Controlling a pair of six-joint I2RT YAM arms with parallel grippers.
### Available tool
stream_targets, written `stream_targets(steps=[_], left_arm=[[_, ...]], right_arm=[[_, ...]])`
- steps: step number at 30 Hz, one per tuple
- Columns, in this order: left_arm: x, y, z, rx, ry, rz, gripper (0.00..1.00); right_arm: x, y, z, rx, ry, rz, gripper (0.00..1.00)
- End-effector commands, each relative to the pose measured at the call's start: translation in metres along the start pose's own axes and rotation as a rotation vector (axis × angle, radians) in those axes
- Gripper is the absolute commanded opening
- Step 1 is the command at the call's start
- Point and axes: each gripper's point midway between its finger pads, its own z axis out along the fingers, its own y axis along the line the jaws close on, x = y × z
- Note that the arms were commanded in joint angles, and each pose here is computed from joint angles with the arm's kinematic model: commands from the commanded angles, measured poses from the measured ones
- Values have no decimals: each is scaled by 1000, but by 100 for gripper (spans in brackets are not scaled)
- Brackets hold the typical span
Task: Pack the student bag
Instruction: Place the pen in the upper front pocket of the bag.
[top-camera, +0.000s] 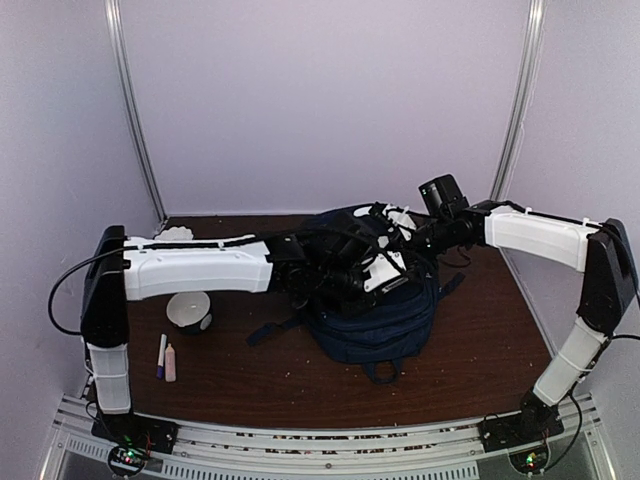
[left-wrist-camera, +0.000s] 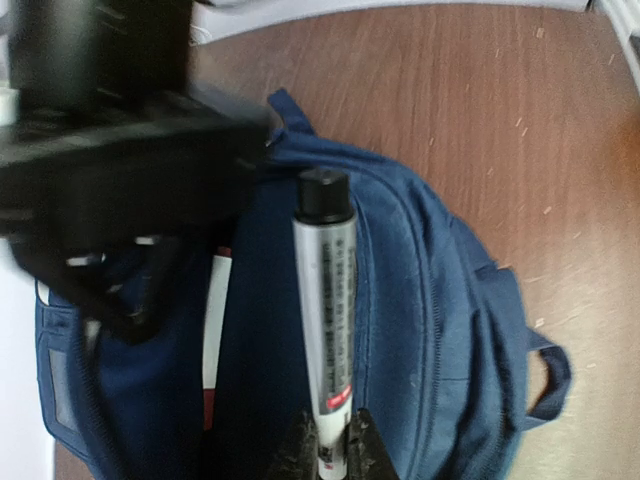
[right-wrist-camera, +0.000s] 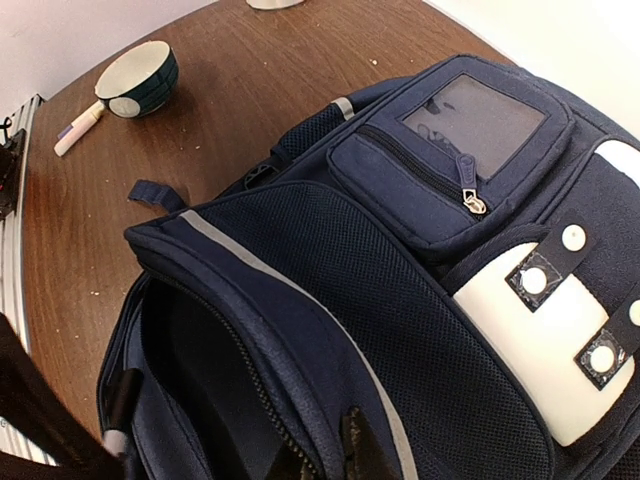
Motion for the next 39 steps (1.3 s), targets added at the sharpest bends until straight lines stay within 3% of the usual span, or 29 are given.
stream_targets(steps=[1, 8, 15, 25, 31, 39], left_arm=[[-18, 27, 13, -156, -22, 156, 3], [-3, 46, 35, -344, 86, 312, 3], [16, 54, 63, -424, 199, 428, 3], [35, 53, 90, -440, 270, 453, 4], [48, 60, 103, -445, 315, 431, 14], [38, 69, 90, -466, 293, 392, 33]], right_arm=[[-14, -7, -4, -10, -54, 29, 7], [-13, -6, -3, -20, -52, 32, 7], [-13, -5, -3, -30, -54, 37, 7], [-14, -4, -4, -33, -58, 38, 8], [-16, -3, -5, -35, -62, 38, 8], [-15, -3, -5, -36, -62, 40, 8]])
